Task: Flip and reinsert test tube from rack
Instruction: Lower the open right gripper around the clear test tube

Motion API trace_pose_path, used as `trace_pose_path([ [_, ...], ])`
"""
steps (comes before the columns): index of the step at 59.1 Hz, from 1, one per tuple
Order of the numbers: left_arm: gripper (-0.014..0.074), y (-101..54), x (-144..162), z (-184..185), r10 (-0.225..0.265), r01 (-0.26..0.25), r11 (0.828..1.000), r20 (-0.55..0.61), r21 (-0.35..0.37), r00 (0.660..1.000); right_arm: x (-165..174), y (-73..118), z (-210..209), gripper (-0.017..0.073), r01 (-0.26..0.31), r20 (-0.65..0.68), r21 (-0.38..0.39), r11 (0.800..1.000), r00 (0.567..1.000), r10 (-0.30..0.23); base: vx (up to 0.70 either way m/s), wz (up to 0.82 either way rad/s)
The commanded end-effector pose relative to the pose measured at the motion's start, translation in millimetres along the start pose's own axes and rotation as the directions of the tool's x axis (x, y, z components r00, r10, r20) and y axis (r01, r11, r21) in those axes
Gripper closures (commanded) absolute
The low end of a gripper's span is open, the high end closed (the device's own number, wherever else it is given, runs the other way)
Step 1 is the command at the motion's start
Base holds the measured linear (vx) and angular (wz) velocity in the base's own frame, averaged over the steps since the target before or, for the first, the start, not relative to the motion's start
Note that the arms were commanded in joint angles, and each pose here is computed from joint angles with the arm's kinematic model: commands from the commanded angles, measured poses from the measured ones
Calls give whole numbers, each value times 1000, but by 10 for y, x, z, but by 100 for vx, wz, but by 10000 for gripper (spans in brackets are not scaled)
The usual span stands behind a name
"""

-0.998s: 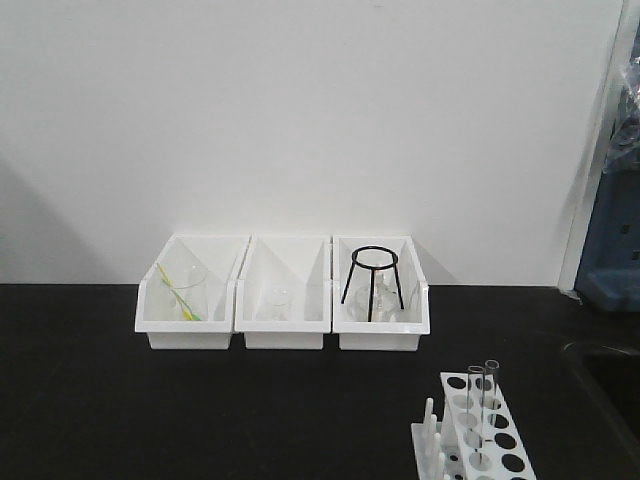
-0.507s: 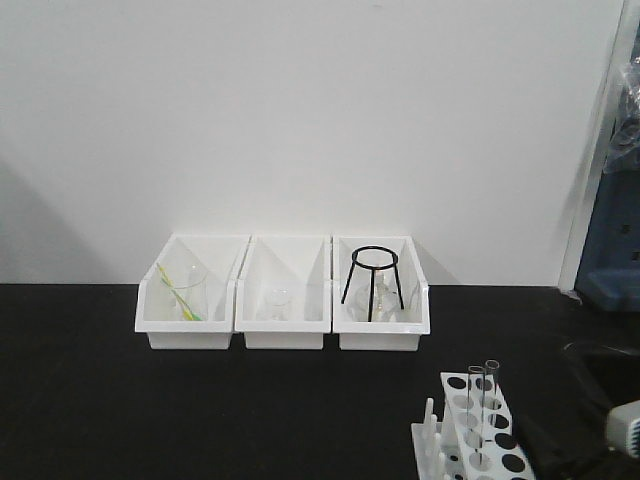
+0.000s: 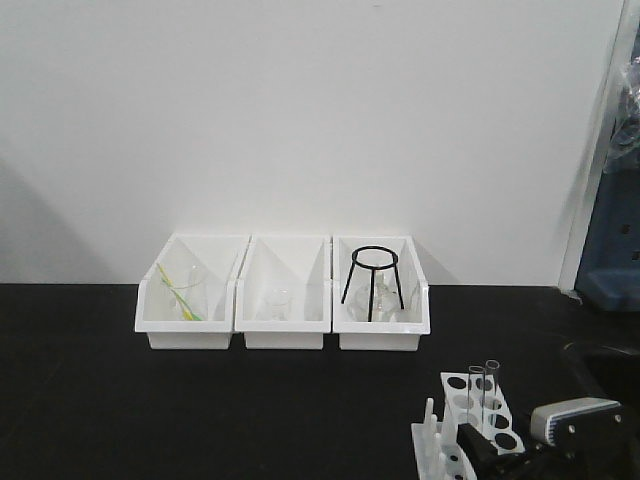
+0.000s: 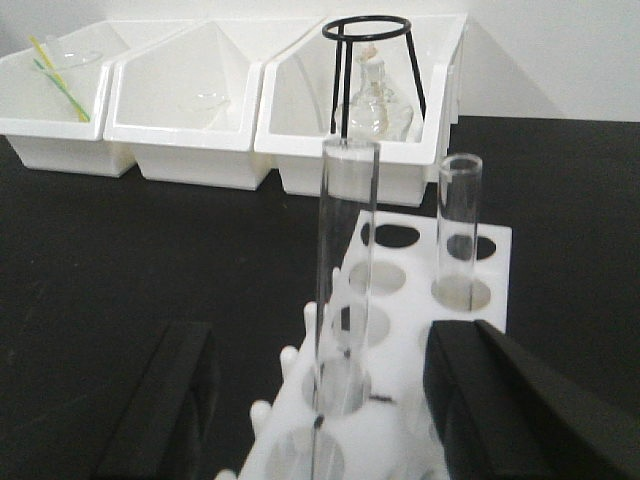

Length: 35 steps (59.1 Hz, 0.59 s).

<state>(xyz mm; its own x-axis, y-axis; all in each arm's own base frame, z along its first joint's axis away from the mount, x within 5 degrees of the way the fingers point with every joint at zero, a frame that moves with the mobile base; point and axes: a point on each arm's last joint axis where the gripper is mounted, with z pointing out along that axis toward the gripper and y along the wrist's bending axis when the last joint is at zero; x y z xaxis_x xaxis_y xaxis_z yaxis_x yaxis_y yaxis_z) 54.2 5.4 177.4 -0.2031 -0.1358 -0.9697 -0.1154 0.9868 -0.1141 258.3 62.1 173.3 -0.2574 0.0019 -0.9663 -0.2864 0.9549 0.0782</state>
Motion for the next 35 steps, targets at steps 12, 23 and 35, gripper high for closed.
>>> trace_pose_path([
  [12,600,-18,-80,-12,-4,2,1000,96,24,995,-340,-10,333,48,9,143,-13,1000,990,-7,0,0],
  [23,600,-18,-80,-12,-4,2,1000,96,24,995,-309,-26,470,48,7,130,-12,1000,992,-5,0,0],
  [35,600,-18,-80,-12,-4,2,1000,96,24,995,-299,-39,570,103,7,114,-9,1000,994,-6,0,0],
])
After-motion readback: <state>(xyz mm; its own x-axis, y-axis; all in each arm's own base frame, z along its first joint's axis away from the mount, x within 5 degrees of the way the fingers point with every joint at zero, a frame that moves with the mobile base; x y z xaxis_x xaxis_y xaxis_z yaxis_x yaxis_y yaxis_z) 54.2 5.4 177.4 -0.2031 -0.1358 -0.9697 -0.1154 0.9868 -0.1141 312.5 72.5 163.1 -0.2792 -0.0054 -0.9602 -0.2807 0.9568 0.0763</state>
